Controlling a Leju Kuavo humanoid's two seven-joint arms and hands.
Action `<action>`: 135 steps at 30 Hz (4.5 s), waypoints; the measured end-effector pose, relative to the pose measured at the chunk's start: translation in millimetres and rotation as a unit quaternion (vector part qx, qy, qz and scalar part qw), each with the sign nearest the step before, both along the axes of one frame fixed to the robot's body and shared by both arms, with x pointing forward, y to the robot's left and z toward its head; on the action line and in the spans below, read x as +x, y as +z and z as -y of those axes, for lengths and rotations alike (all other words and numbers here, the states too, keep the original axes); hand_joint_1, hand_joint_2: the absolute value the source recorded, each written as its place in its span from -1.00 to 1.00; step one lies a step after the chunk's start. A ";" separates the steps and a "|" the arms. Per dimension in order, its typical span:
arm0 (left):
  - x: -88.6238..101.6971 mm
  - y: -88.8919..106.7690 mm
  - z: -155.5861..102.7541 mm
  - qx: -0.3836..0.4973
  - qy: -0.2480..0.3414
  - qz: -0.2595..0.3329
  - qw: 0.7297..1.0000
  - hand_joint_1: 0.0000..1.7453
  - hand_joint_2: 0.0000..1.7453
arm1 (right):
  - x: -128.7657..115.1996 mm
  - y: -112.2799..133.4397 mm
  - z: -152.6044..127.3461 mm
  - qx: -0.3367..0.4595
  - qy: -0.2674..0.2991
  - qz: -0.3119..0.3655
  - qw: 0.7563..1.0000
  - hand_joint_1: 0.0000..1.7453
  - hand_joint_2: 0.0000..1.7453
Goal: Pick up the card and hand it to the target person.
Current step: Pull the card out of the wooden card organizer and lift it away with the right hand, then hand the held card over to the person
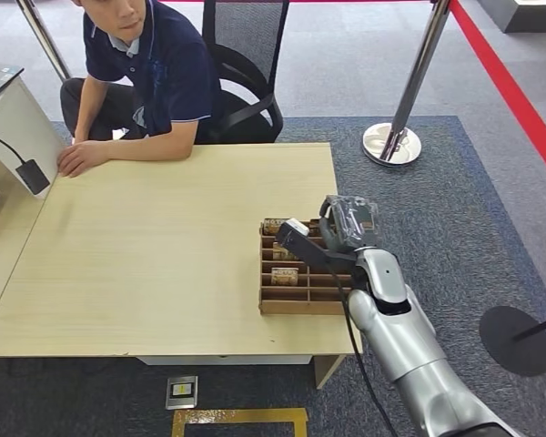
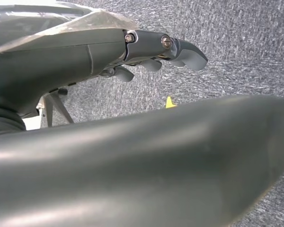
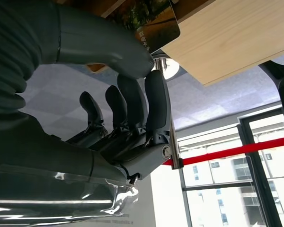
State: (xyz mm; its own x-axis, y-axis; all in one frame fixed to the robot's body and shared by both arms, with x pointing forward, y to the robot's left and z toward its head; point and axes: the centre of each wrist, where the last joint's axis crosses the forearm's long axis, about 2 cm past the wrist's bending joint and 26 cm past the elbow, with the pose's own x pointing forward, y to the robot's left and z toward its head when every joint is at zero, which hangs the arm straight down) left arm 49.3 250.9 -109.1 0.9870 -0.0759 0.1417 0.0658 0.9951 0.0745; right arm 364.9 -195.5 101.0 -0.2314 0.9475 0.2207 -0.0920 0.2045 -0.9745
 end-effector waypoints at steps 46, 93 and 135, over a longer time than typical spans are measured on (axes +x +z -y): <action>0.0 0.0 0.1 0.000 -0.007 0.004 1.000 -1.00 -1.00 | 6.3 -8.3 6.9 -0.009 -0.008 -0.025 1.000 -0.01 1.00; 0.0 0.0 0.4 0.001 -0.009 0.000 1.000 -1.00 -1.00 | 4.4 -16.9 12.5 -0.007 -0.017 -0.027 0.999 0.54 1.00; 0.3 0.4 4.0 -0.005 -0.002 0.015 1.000 -1.00 -1.00 | -1.6 91.9 -51.5 0.082 0.169 0.130 0.973 1.00 1.00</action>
